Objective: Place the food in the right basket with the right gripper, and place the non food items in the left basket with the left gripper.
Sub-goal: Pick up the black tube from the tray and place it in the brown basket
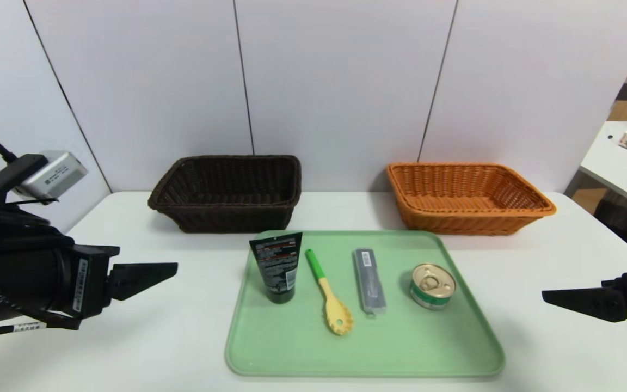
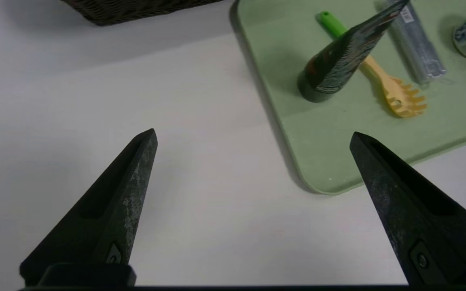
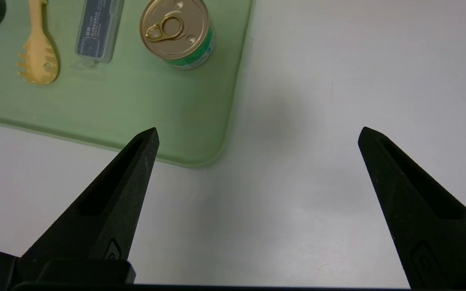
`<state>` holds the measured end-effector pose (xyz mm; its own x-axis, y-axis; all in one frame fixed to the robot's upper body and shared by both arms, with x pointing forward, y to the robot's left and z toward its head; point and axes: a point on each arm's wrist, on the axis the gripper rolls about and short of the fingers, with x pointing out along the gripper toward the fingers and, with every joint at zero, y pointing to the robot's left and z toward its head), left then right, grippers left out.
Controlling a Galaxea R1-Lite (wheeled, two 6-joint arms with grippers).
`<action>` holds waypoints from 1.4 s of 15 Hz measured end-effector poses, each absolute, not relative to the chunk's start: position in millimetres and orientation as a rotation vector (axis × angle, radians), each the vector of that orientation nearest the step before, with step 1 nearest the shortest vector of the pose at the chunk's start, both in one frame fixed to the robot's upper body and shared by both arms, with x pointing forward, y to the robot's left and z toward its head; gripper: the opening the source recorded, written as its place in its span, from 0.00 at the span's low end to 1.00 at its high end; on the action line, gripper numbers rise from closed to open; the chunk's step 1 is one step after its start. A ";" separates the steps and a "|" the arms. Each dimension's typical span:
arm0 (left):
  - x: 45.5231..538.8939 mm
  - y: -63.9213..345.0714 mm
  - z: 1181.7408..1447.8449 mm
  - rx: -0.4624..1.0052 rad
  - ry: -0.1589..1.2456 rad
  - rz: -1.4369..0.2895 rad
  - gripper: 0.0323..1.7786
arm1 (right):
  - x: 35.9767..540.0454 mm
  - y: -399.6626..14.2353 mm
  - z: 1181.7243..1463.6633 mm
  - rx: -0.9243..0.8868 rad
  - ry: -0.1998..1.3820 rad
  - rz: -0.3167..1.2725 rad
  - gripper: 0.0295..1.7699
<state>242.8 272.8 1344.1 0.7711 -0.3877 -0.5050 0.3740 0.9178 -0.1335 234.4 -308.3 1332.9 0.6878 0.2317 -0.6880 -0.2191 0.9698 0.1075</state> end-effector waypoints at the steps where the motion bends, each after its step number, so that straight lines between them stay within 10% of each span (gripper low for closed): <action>1: 242.9 265.4 1339.7 -0.013 0.554 -0.467 0.95 | 233.5 -304.7 1333.1 0.007 0.771 0.276 0.96; 21: 301.8 202.0 1282.8 0.186 0.392 -0.817 0.95 | 230.1 -283.5 1332.5 -0.067 0.772 0.409 0.96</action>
